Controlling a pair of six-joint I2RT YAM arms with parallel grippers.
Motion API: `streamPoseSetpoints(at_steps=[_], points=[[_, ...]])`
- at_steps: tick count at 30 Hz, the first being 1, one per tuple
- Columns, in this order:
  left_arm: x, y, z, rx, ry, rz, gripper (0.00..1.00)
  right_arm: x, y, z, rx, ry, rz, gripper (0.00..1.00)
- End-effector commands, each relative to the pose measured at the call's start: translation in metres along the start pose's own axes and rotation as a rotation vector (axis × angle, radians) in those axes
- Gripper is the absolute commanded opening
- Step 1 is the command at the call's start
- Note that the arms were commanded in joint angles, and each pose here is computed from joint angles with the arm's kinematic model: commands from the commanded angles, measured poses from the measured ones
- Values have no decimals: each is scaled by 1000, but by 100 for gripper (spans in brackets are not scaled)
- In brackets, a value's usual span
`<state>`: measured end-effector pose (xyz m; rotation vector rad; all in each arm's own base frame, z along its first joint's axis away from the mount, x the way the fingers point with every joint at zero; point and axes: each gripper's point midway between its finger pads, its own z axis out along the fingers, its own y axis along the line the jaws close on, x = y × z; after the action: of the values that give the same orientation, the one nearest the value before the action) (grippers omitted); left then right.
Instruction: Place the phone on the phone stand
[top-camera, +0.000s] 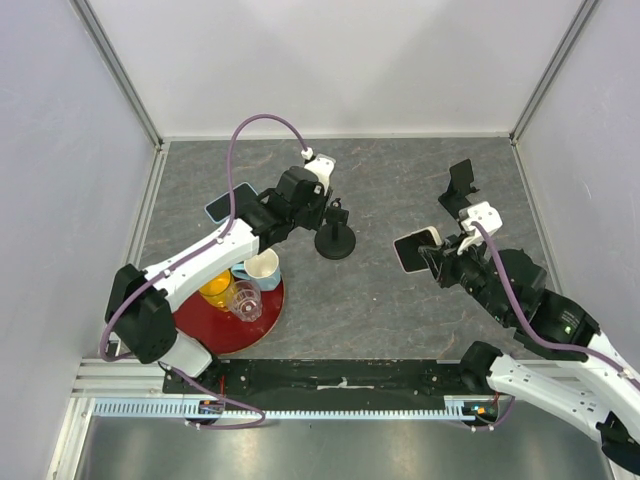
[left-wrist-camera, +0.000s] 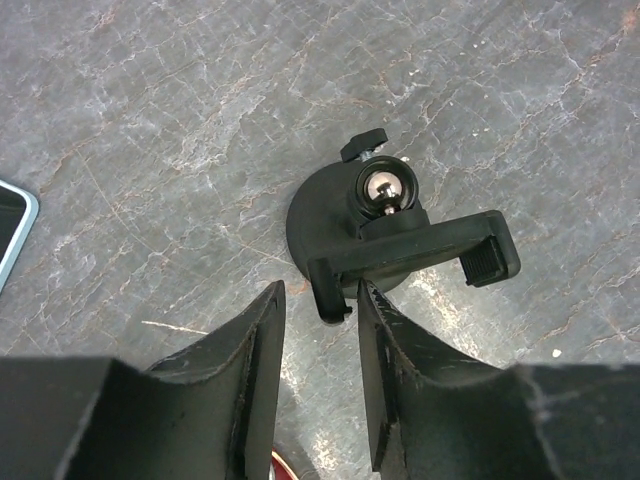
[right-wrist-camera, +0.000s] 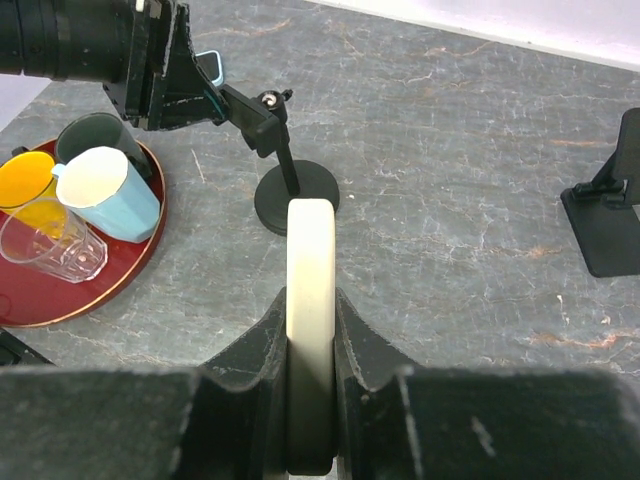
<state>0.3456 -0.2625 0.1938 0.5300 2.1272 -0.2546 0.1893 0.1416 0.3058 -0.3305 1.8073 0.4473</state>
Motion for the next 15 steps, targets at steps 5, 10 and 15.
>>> streamPoseSetpoints(at_steps=[5, 10, 15], points=[[-25, -7, 6, 29, -52, 1, 39, -29, 15, 3, -66, -110, 26, 0], [-21, -8, 11, 43, -49, 35, 12, -26, 32, 15, -140, -66, -40, 0], [-21, -39, -5, 253, -74, 106, 2, -15, 53, 20, -259, -17, -108, 0]])
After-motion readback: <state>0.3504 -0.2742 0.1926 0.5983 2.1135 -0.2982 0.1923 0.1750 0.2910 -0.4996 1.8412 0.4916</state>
